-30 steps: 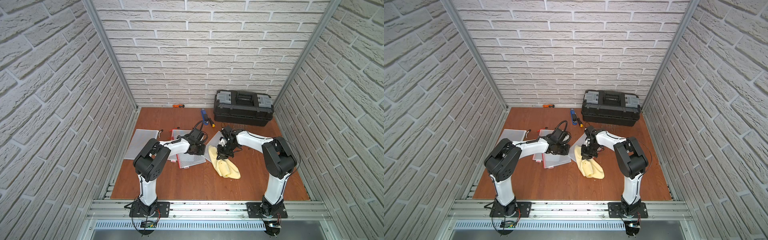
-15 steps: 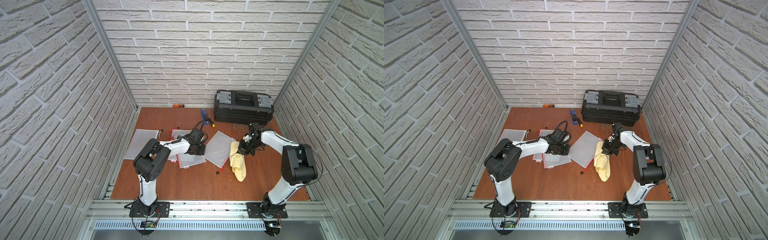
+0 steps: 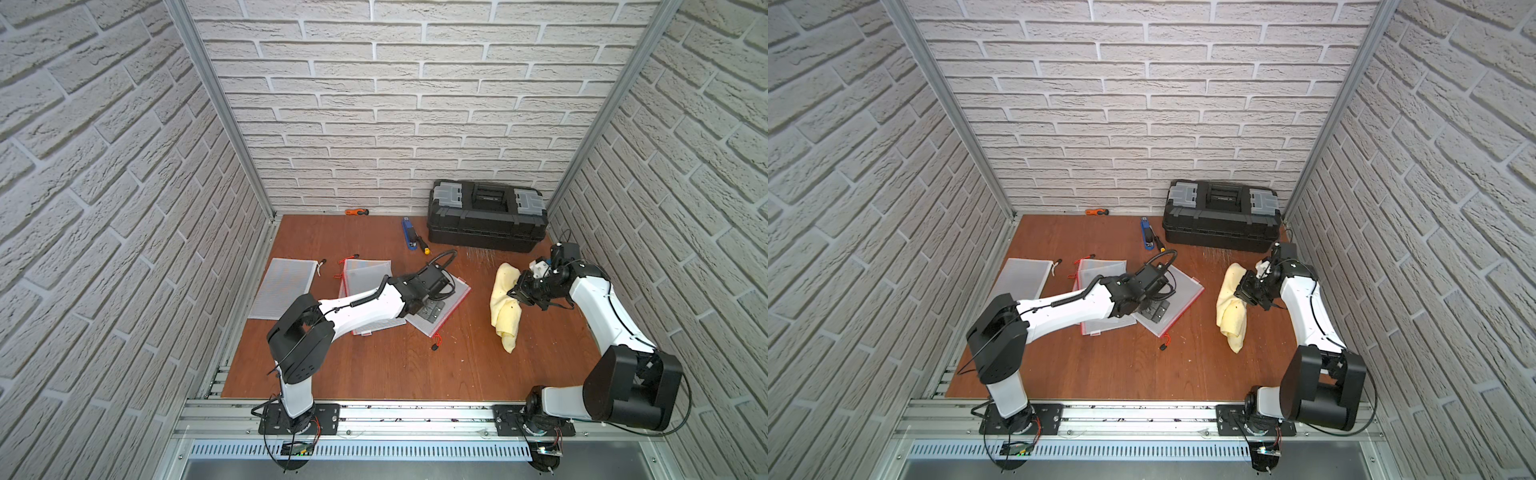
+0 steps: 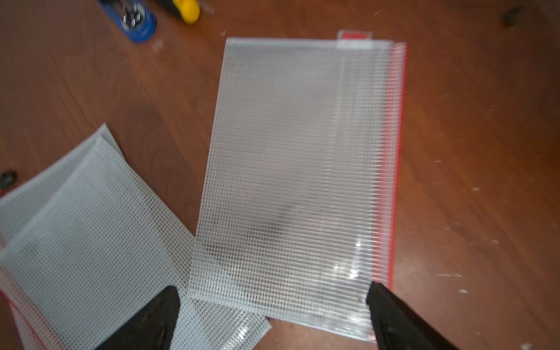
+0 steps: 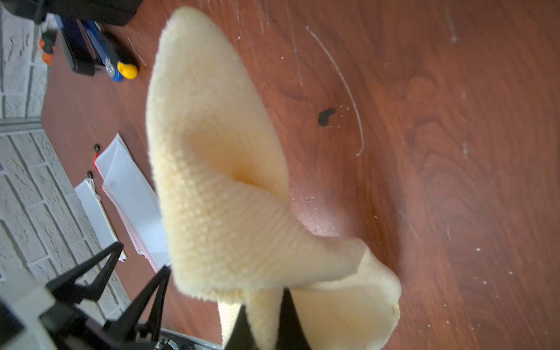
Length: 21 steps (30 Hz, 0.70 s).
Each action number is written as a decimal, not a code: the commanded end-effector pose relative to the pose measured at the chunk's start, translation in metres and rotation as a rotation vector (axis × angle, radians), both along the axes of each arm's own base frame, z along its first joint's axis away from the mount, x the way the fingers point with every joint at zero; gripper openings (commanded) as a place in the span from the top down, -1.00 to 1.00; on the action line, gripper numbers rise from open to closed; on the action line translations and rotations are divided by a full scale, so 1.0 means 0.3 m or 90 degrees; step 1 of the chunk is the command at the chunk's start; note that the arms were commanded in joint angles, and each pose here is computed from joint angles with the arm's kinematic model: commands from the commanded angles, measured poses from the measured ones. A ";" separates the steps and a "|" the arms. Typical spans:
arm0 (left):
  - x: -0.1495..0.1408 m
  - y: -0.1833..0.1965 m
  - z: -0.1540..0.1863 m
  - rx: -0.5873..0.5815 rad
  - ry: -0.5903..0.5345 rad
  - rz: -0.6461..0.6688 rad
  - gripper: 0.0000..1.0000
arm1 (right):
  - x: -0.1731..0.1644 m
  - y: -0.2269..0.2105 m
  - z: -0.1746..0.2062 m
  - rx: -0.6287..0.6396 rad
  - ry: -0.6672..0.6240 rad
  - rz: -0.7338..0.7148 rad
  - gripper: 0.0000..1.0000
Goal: Wipe the document bag
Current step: Wipe the dirt from the document bag, then pick up the document bag from the center of the board.
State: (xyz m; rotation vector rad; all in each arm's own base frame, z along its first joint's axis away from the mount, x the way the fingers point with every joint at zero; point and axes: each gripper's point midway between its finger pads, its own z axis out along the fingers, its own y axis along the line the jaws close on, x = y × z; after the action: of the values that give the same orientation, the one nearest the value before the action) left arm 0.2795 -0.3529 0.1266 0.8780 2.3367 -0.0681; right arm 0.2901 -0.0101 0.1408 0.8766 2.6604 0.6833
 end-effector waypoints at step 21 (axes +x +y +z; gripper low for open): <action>-0.157 -0.194 -0.219 0.205 0.058 -0.149 -0.43 | -0.055 0.007 -0.009 0.074 -0.040 -0.017 0.96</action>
State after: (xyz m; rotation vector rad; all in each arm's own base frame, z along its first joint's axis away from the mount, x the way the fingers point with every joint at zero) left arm 0.2388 -0.4164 0.0712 1.2752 2.3145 0.1489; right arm 0.2708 -0.0094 0.1341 0.9354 2.6076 0.8317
